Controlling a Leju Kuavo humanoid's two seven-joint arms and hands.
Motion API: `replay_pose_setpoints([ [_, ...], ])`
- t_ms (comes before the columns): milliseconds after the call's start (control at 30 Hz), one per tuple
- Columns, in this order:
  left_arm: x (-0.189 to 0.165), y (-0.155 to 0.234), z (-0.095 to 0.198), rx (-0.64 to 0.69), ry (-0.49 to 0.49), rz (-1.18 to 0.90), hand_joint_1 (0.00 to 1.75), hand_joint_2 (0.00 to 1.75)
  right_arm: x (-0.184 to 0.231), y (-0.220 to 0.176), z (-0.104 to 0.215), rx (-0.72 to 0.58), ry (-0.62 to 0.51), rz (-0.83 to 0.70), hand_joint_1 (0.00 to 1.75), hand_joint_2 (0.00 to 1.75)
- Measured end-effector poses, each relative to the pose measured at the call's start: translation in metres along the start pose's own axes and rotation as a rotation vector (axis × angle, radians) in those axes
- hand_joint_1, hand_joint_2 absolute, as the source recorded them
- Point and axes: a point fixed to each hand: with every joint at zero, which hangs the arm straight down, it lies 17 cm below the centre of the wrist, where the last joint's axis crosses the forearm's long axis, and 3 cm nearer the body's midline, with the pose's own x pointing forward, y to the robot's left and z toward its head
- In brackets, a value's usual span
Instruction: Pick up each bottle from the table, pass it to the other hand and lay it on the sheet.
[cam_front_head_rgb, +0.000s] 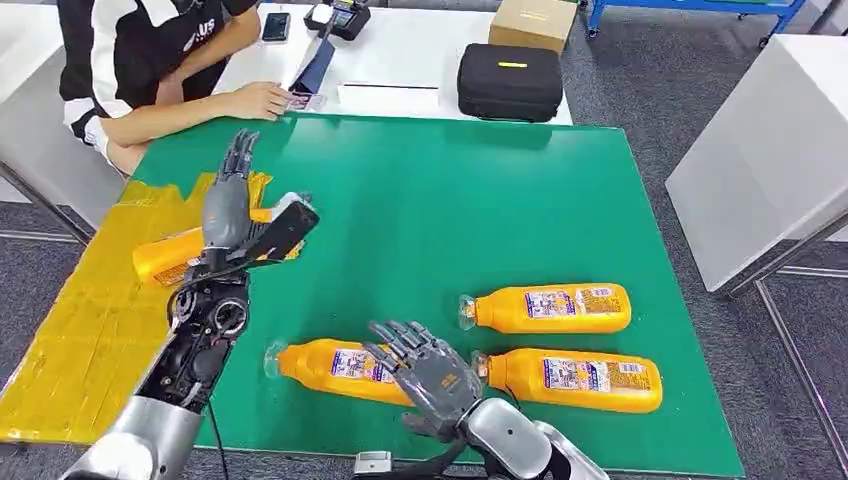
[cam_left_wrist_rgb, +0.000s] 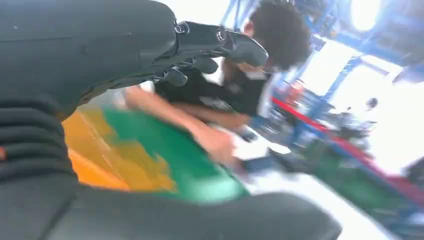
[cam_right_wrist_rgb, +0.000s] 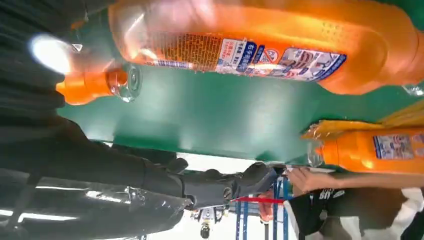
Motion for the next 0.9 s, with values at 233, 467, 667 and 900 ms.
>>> replay_pose_setpoints([
  [233,0.055,0.037,0.005,0.096,-0.113,0.338,0.0,1.75,-0.018,0.023,0.002,0.048,0.08,0.019,0.0,1.75],
  [467,0.098,0.062,0.018,0.13,-0.22,0.423,0.0,1.75,-0.029,0.052,0.002,0.112,0.137,-0.016,0.0,1.75],
  [667,0.117,0.072,0.024,0.144,-0.269,0.439,0.0,1.75,-0.037,0.067,0.001,0.144,0.166,-0.047,0.0,1.75],
  [900,0.124,0.075,0.027,0.149,-0.285,0.443,0.0,1.75,-0.04,0.073,0.0,0.157,0.177,-0.058,0.0,1.75],
])
